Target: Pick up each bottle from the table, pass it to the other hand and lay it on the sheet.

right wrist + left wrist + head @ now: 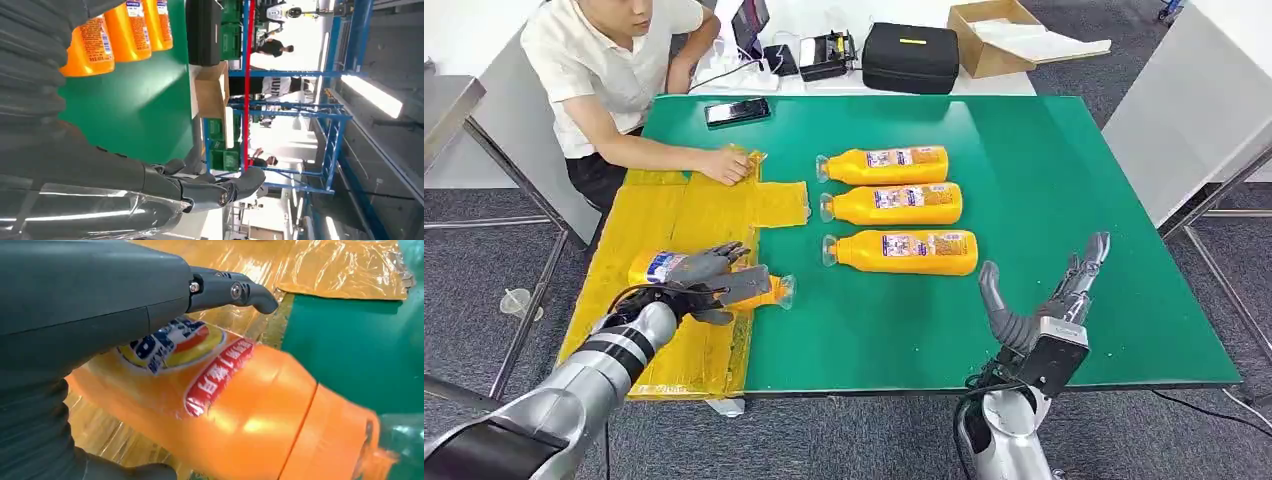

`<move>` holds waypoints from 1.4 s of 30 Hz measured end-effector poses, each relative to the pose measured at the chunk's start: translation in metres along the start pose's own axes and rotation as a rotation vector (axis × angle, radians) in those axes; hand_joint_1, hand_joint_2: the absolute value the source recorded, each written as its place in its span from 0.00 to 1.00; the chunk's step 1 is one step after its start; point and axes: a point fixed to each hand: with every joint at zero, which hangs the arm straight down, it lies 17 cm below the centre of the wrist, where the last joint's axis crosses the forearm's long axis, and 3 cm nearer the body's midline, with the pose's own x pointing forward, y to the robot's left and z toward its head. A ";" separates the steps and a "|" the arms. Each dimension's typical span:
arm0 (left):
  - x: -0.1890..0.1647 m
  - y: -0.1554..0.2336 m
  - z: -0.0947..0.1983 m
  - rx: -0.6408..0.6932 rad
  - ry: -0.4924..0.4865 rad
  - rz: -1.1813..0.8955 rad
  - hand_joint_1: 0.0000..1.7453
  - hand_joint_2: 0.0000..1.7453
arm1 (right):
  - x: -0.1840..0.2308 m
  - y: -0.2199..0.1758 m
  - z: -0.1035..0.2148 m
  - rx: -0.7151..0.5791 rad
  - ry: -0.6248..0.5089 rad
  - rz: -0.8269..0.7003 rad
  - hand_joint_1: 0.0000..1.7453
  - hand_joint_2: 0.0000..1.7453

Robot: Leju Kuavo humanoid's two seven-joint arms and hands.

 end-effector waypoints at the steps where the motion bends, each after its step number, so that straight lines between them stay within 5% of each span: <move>1: 0.000 0.001 0.000 -0.003 0.001 0.017 0.00 1.00 | 0.000 0.000 -0.001 -0.001 0.000 -0.001 0.00 1.00; 13: 0.014 0.004 0.002 -0.025 -0.084 0.118 0.00 1.00 | -0.002 0.002 -0.002 0.018 -0.014 0.020 0.00 1.00; 26: 0.071 0.008 0.012 -0.050 -0.315 0.174 0.00 1.00 | 0.001 0.004 -0.001 0.039 -0.036 0.047 0.00 1.00; 37: 0.148 0.011 0.056 0.038 -0.586 0.195 0.00 1.00 | 0.009 0.002 0.009 0.070 -0.065 0.097 0.00 1.00; 42: 0.168 0.015 0.079 0.109 -0.669 0.224 0.00 1.00 | -0.006 0.023 0.024 0.220 -0.121 0.240 0.00 1.00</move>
